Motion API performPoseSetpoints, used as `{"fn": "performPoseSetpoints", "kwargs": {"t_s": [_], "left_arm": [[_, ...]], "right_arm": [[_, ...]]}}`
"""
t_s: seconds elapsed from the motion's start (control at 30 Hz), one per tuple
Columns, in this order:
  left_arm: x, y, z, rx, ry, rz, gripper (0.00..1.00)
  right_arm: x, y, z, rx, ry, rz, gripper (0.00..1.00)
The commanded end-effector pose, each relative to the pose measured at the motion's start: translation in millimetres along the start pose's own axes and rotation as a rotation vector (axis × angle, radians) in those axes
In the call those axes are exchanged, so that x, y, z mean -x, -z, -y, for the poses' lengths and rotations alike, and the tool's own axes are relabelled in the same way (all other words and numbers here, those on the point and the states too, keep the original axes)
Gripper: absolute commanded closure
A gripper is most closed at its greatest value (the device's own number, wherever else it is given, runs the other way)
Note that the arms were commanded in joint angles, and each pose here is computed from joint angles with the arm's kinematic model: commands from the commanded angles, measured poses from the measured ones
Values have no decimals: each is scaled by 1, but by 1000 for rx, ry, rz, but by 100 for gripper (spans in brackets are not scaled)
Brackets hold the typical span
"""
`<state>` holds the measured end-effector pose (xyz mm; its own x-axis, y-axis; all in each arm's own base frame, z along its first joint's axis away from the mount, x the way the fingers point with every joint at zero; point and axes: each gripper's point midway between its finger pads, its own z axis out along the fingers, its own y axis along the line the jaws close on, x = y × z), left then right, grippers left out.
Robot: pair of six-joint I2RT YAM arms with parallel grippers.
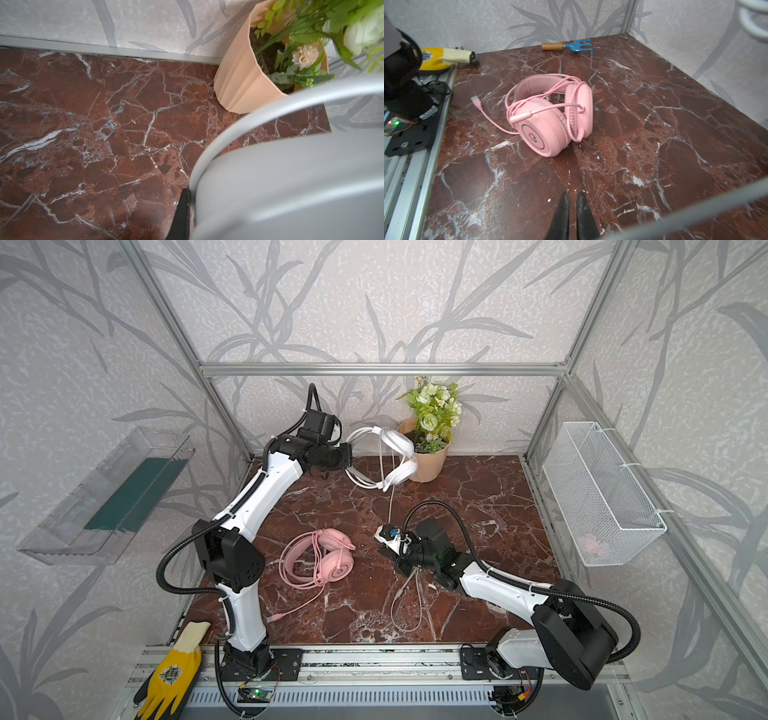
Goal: Wrap the headphones
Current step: 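Lower the right gripper and grasp the white cable near its plug, then carry the white cable up and around the held headset with the right gripper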
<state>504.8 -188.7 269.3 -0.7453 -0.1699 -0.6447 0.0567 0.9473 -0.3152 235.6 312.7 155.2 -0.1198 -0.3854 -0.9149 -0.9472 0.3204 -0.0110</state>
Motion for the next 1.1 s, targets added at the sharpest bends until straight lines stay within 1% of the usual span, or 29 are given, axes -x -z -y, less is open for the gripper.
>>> {"fn": "performPoseSetpoints", "kwargs": {"t_s": [0.0,0.1,0.33,0.53,0.6,0.67,0.73,0.77,0.83,0.97,1.07], "left_arm": [[46,13,1,-8,89,163,100],[45,11,1,-7,94,159,100],[47,19,5,-24,90,163,100],[45,17,-3,23,65,159,100],[41,15,-8,73,11,148,100],[32,10,-18,159,-68,111,100],[21,3,-24,220,-141,67,100],[17,1,-27,238,-164,50,100],[8,-5,-31,263,-204,20,100],[-4,-11,-27,247,-243,-22,100],[-10,-14,-18,240,-307,-42,100]], "right_arm": [[5,1,-20,91,-33,40,85],[5,-1,-19,91,-38,41,85],[6,-12,-12,82,-34,76,94],[19,-14,-18,127,-73,115,95],[27,-8,-21,137,-46,129,97],[32,2,-24,140,-8,84,98],[38,16,-28,150,48,1,99],[40,21,-32,173,86,-24,100],[38,34,-40,222,175,-112,100],[31,51,-39,259,269,-262,100],[35,60,-31,261,328,-334,100]]}}
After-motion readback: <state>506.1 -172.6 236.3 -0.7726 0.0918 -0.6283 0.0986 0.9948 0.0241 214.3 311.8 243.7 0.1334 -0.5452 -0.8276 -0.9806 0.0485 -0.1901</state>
